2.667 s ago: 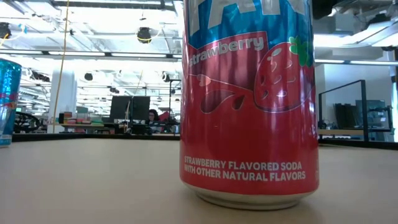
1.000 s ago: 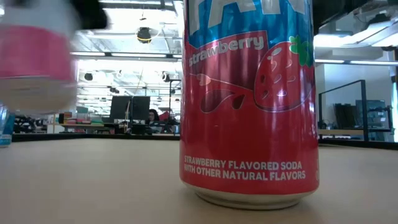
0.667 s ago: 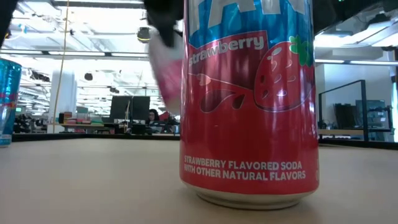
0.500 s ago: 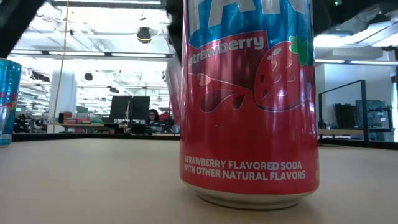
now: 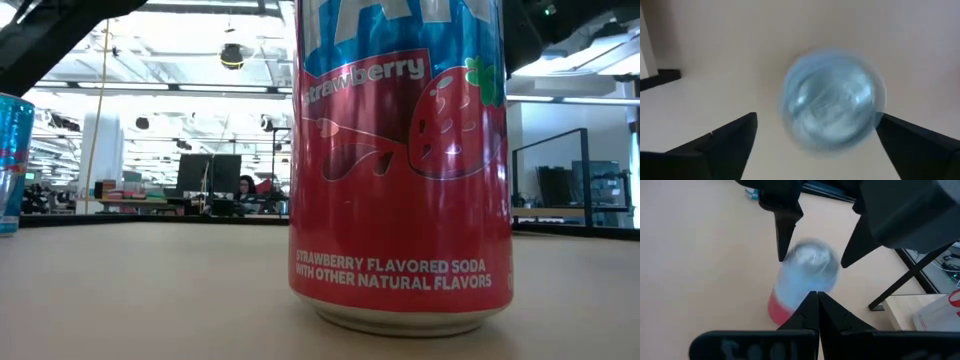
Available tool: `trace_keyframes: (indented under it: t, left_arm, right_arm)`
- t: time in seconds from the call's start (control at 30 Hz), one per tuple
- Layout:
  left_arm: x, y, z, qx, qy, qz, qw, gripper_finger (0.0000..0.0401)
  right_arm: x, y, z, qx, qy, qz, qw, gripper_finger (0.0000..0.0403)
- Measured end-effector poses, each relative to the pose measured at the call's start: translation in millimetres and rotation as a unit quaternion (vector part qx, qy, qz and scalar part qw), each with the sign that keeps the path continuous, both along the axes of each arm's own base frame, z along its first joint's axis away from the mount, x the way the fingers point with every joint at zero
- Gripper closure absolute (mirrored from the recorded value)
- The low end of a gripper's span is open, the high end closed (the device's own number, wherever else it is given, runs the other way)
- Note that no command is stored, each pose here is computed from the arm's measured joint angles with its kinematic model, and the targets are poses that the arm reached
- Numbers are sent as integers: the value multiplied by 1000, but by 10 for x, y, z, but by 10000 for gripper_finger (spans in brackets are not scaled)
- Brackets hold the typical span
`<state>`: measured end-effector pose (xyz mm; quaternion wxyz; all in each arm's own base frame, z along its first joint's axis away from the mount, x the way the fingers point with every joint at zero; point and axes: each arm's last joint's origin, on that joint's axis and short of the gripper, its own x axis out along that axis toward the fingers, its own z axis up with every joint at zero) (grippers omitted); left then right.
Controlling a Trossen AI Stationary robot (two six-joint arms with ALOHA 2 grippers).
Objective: Place canned beverage on shelf
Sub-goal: Put the pink-white soda can on the shelf
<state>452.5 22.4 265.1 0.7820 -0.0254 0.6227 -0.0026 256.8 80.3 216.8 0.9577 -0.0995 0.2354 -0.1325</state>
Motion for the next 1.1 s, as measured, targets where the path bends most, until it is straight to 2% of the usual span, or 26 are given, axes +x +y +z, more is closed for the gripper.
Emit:
trace_keyframes:
  t: [0.27,0.37,0.47,0.57,0.63,0.73,0.9,1.0,1.1]
  left_arm:
    - [-130,-38,108,1,30,4,1000,20]
    - [-266,-61,232,0,56,14,998,20]
    - [-441,-120,365,22,90,26,995,20]
    - [-650,-229,571,39,70,36,996,20]
    - [-870,-321,778,40,48,39,997,20]
    - [-1267,-465,1015,75,14,57,995,19]
    - [-1990,-676,1164,107,-83,95,986,19]
    - [-2429,-744,1093,118,-175,119,970,19]
    - [-2728,-737,900,137,-293,146,935,19]
  right_arm:
    - [7,3,12,4,-7,0,1000,382]
    - [-1,7,-7,13,3,9,1000,381]
    - [-17,45,-28,34,16,35,999,378]
    - [-45,103,-46,44,25,48,998,376]
    - [-65,140,-55,46,30,53,997,376]
    - [-86,189,-56,49,30,60,997,376]
    - [-83,231,-29,59,13,66,996,372]
    - [-73,235,-13,63,3,67,996,371]
    - [-51,223,15,69,-13,64,996,371]
